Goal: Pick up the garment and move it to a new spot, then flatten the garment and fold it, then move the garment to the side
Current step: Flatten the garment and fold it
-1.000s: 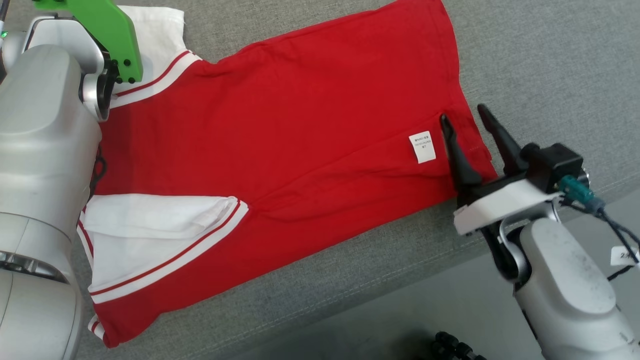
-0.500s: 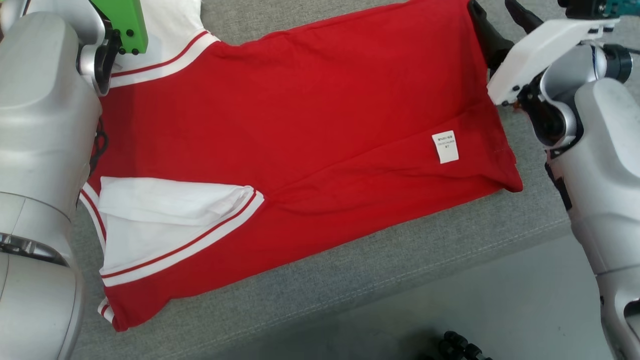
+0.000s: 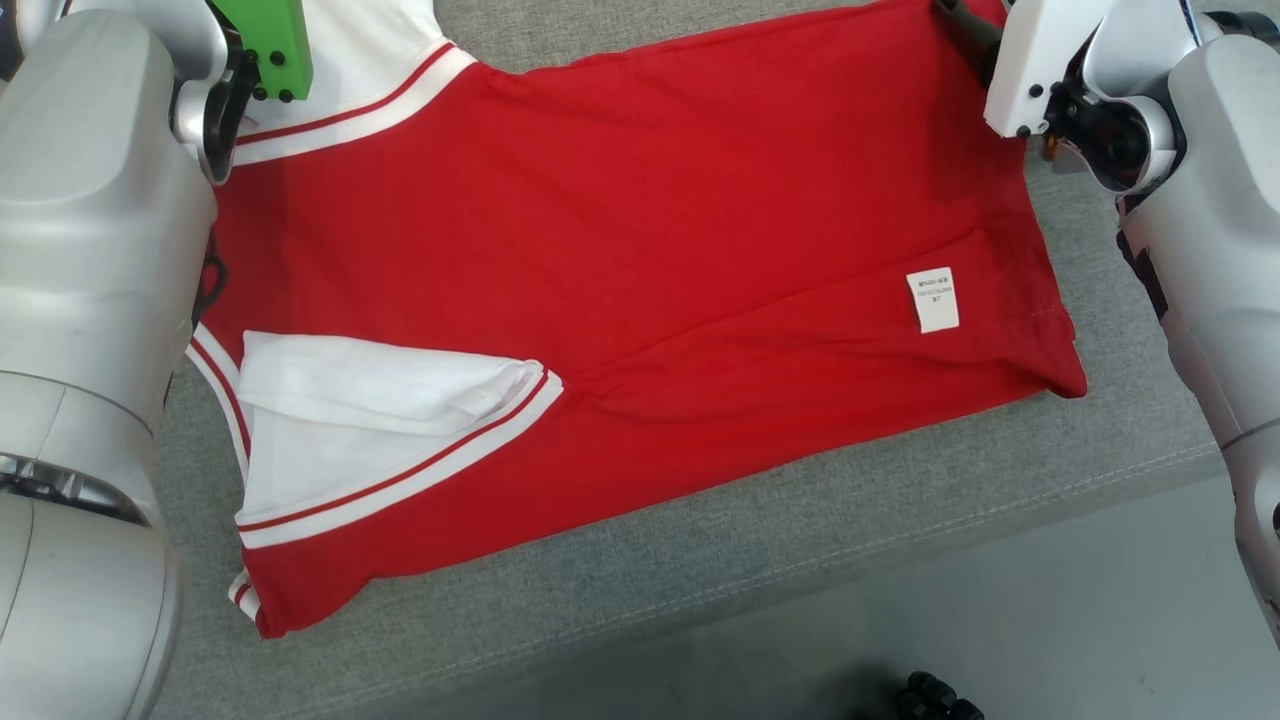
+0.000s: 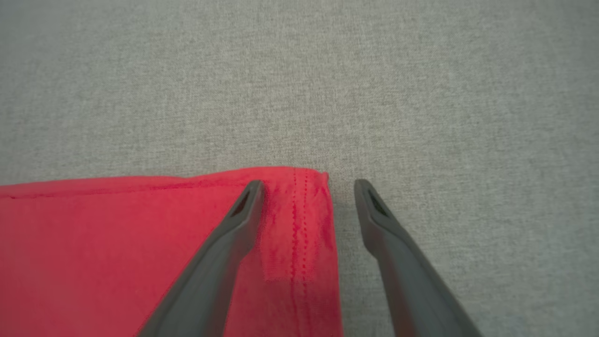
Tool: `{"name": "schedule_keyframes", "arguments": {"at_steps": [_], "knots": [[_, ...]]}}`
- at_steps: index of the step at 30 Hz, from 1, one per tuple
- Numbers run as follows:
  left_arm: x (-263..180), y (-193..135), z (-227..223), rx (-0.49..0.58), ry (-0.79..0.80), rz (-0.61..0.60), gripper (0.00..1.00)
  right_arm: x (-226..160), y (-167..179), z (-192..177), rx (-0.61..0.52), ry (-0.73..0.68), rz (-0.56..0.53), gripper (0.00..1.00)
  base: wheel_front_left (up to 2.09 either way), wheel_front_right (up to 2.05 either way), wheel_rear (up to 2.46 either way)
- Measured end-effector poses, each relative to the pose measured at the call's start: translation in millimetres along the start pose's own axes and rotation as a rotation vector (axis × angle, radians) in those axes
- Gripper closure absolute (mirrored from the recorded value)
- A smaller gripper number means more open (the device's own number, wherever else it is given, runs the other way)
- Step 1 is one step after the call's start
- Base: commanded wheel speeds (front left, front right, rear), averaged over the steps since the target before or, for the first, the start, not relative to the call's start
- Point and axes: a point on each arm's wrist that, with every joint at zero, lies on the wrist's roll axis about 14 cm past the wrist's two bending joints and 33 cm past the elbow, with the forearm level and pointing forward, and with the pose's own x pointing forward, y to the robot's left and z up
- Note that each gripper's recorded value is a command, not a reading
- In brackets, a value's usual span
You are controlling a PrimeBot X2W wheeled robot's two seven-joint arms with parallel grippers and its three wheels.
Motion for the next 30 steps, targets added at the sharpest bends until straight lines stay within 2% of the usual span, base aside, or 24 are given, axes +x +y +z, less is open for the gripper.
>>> {"name": "schedule_keyframes", "arguments": {"at_steps": [1, 2, 3, 5, 6, 8, 15, 24, 30], "knots": [[-1, 1, 0, 0.004, 0.001, 0.001, 1.0, 2, 0, -2, 0.001, 0.018, -0.001, 0.07, 0.0, 0.0, 0.0], [-1, 2, -1, 0.006, 0.0, 0.001, 1.0, 3, 0, -4, -0.003, 0.032, -0.003, 0.18, 0.0, 0.0, 0.0], [-2, 2, -1, 0.008, 0.002, 0.002, 1.0, 4, 0, -4, -0.007, 0.04, -0.006, 0.41, 0.0, 0.0, 0.0], [-3, 3, -1, 0.009, 0.002, 0.004, 1.0, 6, -1, -3, -0.009, 0.048, -0.012, 0.64, 0.0, 0.0, 0.0], [-3, 4, -1, 0.009, 0.002, 0.004, 1.0, 7, 0, -1, -0.01, 0.05, -0.012, 0.82, 0.0, 0.0, 0.0], [-4, 6, -2, 0.009, 0.004, 0.008, 1.0, 10, 2, -2, -0.008, 0.059, -0.009, 1.0, 0.0, 0.0, 0.0], [-6, 10, 3, 0.011, -0.02, 0.011, 1.0, 14, 10, -2, -0.009, 0.059, 0.007, 1.0, 0.0, 0.0, 0.0], [-14, 11, 39, 0.028, -0.178, 0.006, 1.0, 6, 12, 38, -0.078, -0.146, 0.009, 1.0, 0.0, 0.0, 0.0], [-23, 8, 74, 0.042, -0.318, -0.008, 1.0, -5, 12, 76, -0.114, -0.326, 0.005, 1.0, 0.0, 0.0, 0.0]]}}
